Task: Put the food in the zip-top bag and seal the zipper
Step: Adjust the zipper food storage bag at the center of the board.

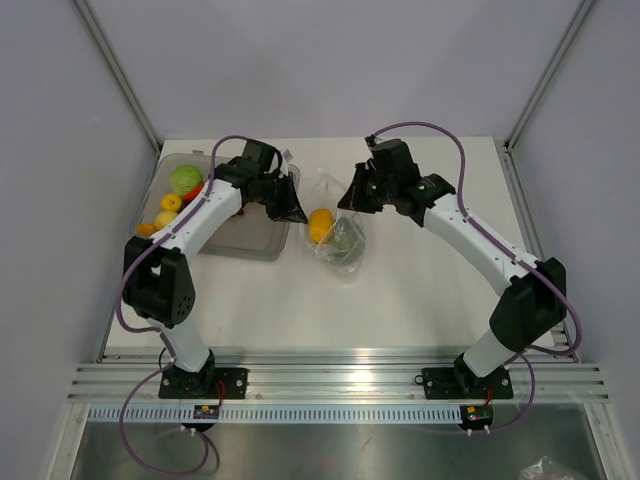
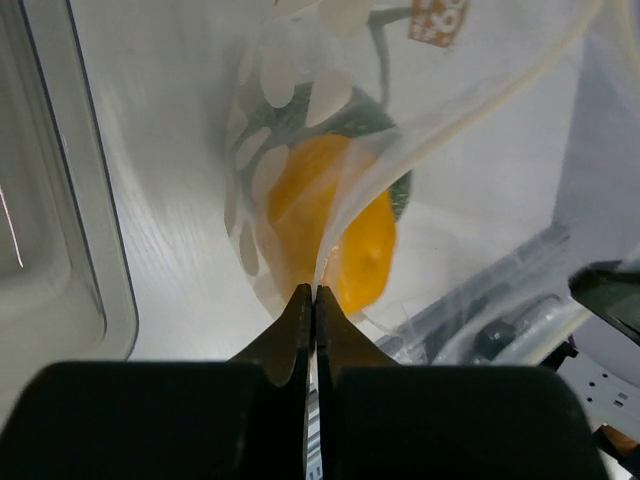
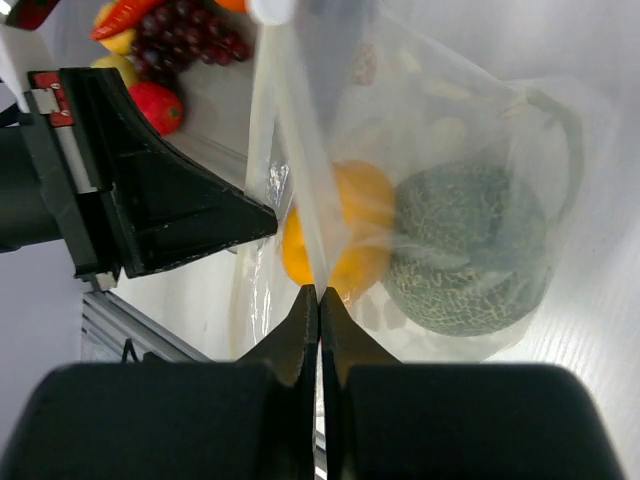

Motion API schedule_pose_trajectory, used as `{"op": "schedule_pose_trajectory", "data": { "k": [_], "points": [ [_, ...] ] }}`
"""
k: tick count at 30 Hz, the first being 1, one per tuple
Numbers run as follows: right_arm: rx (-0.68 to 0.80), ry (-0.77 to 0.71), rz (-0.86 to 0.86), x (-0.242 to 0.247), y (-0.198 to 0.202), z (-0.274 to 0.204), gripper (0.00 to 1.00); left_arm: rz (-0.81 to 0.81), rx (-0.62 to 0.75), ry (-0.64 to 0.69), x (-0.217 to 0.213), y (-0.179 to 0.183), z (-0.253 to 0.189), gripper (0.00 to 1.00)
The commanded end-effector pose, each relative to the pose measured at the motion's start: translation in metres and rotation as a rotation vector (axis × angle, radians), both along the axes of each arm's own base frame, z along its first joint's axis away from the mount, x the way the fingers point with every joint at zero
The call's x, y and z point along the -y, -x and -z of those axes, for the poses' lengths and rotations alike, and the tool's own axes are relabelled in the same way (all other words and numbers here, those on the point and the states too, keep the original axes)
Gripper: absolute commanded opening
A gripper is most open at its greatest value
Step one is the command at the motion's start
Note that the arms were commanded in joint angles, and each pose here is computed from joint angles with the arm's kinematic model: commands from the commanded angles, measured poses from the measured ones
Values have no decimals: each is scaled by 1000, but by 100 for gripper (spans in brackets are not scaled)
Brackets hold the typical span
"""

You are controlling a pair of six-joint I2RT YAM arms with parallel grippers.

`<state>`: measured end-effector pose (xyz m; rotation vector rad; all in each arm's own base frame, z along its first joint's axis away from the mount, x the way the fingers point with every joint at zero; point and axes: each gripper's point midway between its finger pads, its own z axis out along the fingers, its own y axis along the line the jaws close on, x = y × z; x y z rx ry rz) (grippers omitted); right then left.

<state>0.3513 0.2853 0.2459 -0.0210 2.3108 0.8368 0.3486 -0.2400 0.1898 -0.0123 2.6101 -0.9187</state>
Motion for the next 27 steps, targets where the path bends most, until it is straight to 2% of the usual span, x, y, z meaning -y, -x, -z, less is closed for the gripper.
{"op": "schedule_pose_trajectory", "data": {
  "k": [1,3,6,8,10,16,17,20,25,27],
  "points": [
    [-73,52,-8,-4,-1,37,0,50,-74,-68,6,11,35,0],
    [-38,8,-16,-5,2,20,0,69,13,-21,13,16,-4,0],
    [63,-56,-23,-4,6,-26,0,76,237,102,22,22,-96,0],
    [110,-73,-14,1,9,-46,0,43,312,120,18,22,-126,0],
    [124,-63,9,6,8,-47,0,21,312,103,15,18,-122,0],
    [-42,6,-5,-1,8,22,0,53,-66,-26,25,14,29,0],
    [-53,7,-4,0,12,26,0,63,-83,-26,26,16,34,0],
    [9,-12,8,6,13,4,0,66,-6,-1,27,14,4,0],
    [99,-31,20,14,16,-38,0,63,213,92,26,15,-96,0],
    [116,-14,45,19,13,-40,0,34,254,86,20,14,-103,0]
  ]
}}
